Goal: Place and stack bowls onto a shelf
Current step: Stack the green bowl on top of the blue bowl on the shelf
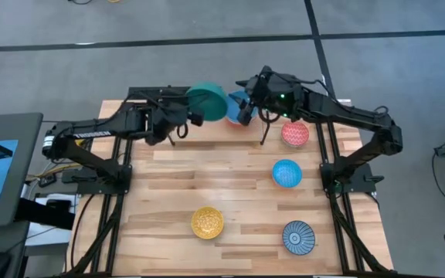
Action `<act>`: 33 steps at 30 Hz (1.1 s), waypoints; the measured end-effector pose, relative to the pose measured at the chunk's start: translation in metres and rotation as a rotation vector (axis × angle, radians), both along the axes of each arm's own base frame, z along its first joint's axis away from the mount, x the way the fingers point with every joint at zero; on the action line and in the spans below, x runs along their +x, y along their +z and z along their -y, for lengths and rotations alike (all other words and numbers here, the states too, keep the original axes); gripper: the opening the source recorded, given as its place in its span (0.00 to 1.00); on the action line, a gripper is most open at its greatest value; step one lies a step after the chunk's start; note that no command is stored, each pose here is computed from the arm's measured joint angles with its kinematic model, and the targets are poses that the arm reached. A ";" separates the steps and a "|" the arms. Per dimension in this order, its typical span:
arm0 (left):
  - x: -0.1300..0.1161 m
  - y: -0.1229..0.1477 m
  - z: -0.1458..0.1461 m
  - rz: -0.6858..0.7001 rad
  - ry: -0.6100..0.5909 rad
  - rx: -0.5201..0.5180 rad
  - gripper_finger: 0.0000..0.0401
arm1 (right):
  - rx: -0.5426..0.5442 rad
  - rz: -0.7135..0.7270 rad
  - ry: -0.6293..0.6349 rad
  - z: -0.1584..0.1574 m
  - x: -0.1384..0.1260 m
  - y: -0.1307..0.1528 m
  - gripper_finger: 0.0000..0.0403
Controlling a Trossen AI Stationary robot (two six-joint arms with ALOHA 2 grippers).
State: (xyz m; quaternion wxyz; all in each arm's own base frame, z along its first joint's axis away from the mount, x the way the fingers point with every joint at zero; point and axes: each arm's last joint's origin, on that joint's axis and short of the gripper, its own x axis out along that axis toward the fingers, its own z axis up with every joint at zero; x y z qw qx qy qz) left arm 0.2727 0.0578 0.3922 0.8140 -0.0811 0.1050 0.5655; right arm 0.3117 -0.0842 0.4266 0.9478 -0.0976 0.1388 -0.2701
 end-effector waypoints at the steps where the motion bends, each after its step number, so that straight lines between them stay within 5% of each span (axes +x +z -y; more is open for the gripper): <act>1: 0.000 0.002 -0.003 0.006 0.004 0.008 0.00 | -0.009 -0.003 0.002 0.000 0.002 -0.001 0.58; 14: 0.000 0.007 -0.023 0.115 -0.004 -0.032 0.00 | -0.061 -0.033 -0.099 0.012 0.012 -0.010 0.58; 33: 0.008 -0.002 -0.030 0.137 0.043 -0.049 0.00 | -0.141 -0.044 -0.061 -0.005 0.018 -0.007 0.58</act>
